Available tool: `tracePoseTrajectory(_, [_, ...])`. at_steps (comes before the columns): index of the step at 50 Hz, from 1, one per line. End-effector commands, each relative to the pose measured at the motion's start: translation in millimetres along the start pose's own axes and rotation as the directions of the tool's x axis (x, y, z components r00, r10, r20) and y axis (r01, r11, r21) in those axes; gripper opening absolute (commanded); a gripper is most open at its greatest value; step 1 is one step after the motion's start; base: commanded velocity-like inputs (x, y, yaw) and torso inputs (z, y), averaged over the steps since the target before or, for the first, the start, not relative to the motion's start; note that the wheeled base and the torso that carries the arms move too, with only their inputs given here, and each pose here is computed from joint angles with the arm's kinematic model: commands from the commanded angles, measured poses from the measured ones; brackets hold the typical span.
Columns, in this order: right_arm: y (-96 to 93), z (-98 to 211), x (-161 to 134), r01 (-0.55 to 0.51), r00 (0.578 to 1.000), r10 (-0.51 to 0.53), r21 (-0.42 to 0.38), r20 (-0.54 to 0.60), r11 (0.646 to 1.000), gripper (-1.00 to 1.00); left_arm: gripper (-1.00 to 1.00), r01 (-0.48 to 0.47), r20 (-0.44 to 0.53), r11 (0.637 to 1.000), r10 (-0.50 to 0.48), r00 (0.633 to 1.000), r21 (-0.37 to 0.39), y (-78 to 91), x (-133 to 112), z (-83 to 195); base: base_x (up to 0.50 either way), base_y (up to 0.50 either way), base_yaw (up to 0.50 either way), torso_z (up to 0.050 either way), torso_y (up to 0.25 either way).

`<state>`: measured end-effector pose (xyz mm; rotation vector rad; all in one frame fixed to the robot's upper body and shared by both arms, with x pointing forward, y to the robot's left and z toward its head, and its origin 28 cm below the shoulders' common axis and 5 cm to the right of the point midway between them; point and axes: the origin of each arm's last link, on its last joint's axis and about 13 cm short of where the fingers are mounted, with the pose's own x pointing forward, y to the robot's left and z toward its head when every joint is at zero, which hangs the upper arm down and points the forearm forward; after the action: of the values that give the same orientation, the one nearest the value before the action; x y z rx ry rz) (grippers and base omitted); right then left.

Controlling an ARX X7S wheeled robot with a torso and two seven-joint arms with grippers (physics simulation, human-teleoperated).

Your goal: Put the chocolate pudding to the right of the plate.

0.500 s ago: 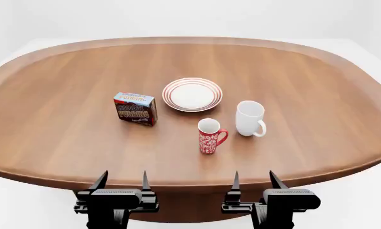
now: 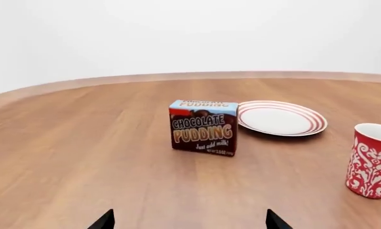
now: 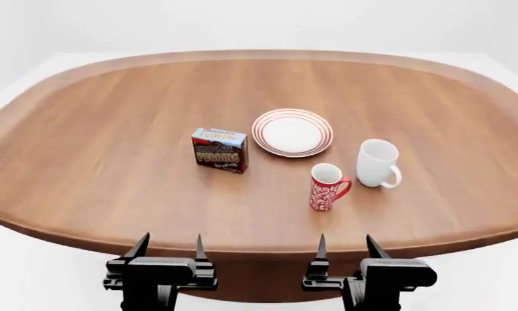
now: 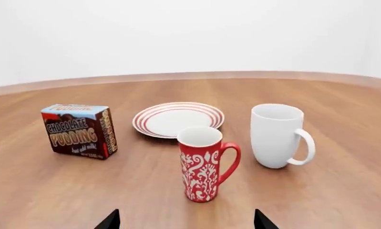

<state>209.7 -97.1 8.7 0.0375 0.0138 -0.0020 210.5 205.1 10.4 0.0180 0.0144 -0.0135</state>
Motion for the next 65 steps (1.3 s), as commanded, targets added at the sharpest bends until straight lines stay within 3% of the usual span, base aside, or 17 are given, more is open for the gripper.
tracePoseTrajectory(1, [0.0, -1, 0, -0.004, 1.000, 0.004, 0.017, 0.000, 1.000, 1.00, 1.00, 0.004, -0.004, 1.000, -0.004, 1.000, 0.004, 0.3, 0, -1, 0.00, 0.00, 0.00, 0.000, 0.000])
tracePoseTrajectory(12, [0.8, -1, -1, -0.009, 1.000, 0.009, -0.012, -0.013, 1.000, 1.00, 1.00, 0.001, -0.012, 1.000, -0.001, 1.000, 0.007, 0.7, 0, -1, 0.00, 0.00, 0.00, 0.000, 0.000])
tracePoseTrajectory(16, [1.0, 13, 2, -0.017, 0.999, 0.017, -0.010, -0.028, 1.000, 1.00, 1.00, 0.010, -0.018, 1.000, -0.010, 1.000, 0.006, 0.4, 1, 10, 0.00, 0.00, 0.00, 0.000, 0.000])
tracePoseTrajectory(21, [-2.3, 78, 11, -0.076, 0.997, 0.076, -0.040, 0.000, 0.996, 1.00, 1.00, 0.030, 0.013, 0.999, -0.030, 0.999, 0.022, 4.9, 14, 76, 0.00, 0.00, 0.00, 0.000, 0.000])
tracePoseTrajectory(22, [-3.6, 107, 13, -0.085, 0.994, 0.088, -0.052, 0.059, 0.995, 1.00, 1.00, 0.021, 0.044, 1.000, -0.021, 0.999, -0.002, 7.6, 21, 105, 0.00, 0.00, 0.00, 0.000, 0.000])
tracePoseTrajectory(24, [-4.7, 129, 15, -0.108, 0.990, 0.111, -0.034, 0.083, 0.994, 1.00, 1.00, 0.034, 0.063, 0.999, -0.032, 0.998, -0.019, 9.0, 25, 126, 0.00, 0.00, 0.00, 0.000, 0.000])
tracePoseTrajectory(26, [-4.9, 137, 16, -0.083, 0.989, 0.093, -0.090, 0.113, 0.992, 1.00, 1.00, 0.030, 0.072, 1.000, -0.029, 0.997, -0.008, 8.8, 27, 133, 0.00, 0.00, 0.00, 0.000, 0.000])
tracePoseTrajectory(38, [-8.7, 129, 19, -0.091, 0.992, 0.094, -0.032, 0.084, 0.995, 1.00, 1.00, 0.027, 0.080, 1.000, -0.026, 0.996, -0.009, 7.6, 28, 124, 0.38, 0.00, 0.00, 0.000, 0.000])
tracePoseTrajectory(65, [-7.3, 122, 20, -0.110, 0.991, 0.112, -0.023, 0.079, 0.994, 1.00, 1.00, 0.017, 0.090, 1.000, -0.018, 0.996, 0.006, 8.1, 31, 117, 0.50, 0.00, 0.00, 0.000, 0.000])
